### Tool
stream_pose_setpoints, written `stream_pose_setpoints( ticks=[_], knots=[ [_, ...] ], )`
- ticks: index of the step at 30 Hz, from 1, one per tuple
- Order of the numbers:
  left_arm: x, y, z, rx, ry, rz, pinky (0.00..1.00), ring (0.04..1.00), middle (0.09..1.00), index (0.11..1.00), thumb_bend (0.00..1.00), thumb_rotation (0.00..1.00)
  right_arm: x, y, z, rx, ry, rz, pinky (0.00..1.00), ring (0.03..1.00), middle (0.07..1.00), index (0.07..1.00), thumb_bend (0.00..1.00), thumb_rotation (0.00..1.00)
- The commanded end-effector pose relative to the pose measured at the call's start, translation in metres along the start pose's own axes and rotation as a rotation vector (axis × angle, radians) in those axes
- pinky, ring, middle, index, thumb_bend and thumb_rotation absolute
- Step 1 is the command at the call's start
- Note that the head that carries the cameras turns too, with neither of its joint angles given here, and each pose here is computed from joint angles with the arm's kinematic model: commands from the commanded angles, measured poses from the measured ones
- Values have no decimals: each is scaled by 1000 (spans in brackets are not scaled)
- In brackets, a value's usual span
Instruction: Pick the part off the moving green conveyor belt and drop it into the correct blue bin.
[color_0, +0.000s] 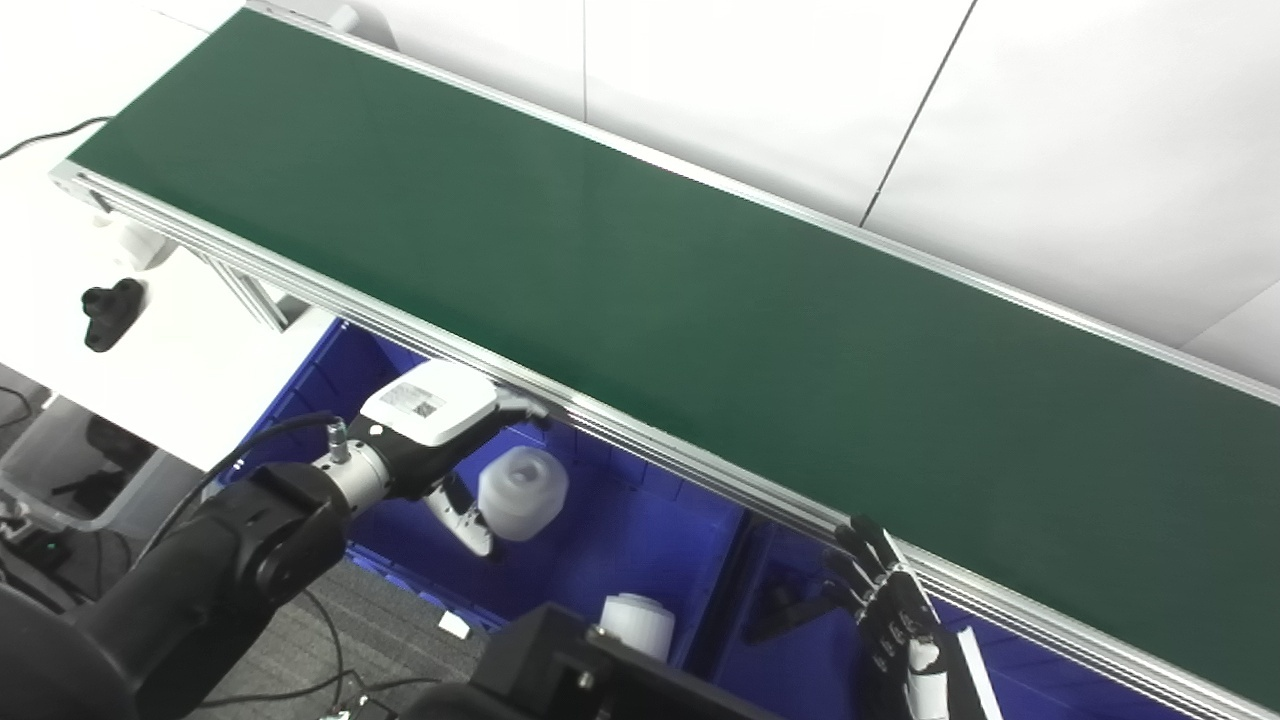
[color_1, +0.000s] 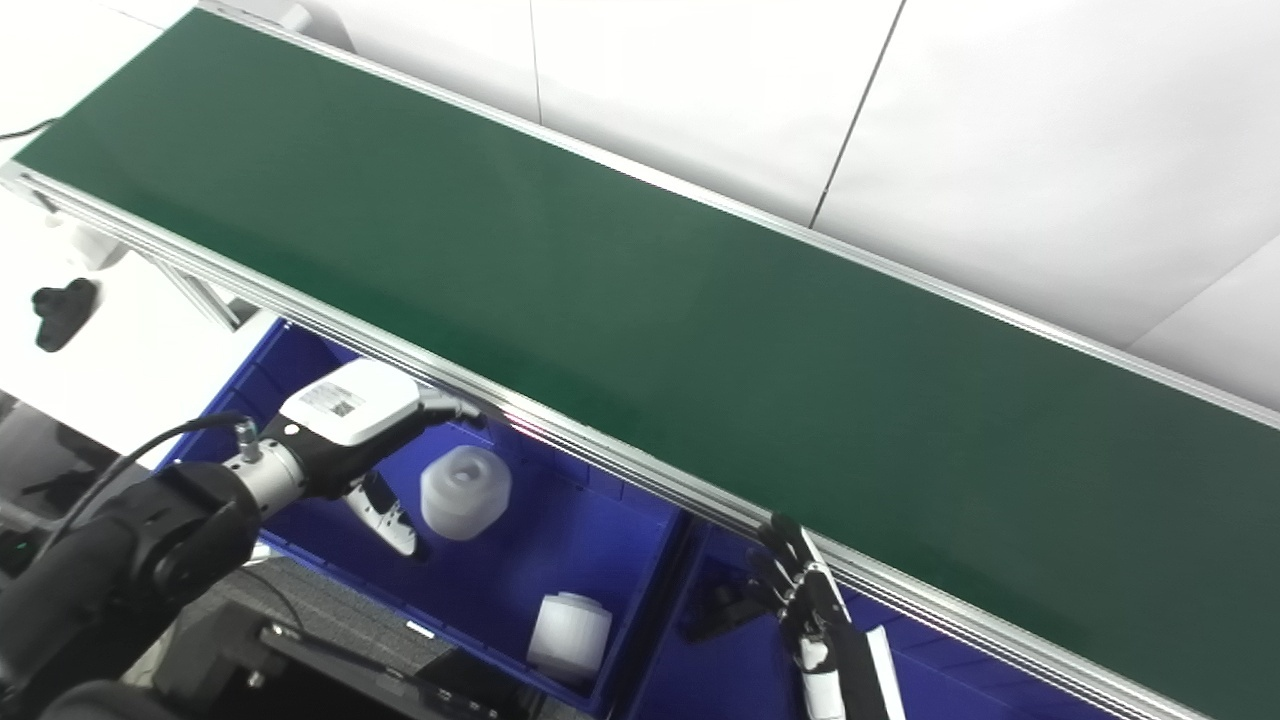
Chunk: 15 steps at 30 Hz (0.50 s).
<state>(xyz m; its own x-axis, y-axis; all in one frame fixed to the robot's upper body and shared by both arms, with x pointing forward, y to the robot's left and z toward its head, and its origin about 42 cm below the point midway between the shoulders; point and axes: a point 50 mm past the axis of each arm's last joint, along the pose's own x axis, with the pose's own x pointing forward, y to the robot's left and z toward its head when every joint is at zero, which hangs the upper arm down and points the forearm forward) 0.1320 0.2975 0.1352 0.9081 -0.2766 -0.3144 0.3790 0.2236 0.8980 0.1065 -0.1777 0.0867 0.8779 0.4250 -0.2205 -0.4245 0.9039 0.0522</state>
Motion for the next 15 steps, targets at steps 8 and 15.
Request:
stream_pose_setpoints(
  ticks=[8,15],
  knots=[
    [-24,85,121,-573,-562,359,603,710,768,770,732,373,10,13,10,-17,-36,4,866,902,917,925,855,970],
    [-12,74,137,-885,-623,388,587,686,720,707,715,256,23,31,12,-60,-49,-9,888,924,923,918,846,999]
  ],
)
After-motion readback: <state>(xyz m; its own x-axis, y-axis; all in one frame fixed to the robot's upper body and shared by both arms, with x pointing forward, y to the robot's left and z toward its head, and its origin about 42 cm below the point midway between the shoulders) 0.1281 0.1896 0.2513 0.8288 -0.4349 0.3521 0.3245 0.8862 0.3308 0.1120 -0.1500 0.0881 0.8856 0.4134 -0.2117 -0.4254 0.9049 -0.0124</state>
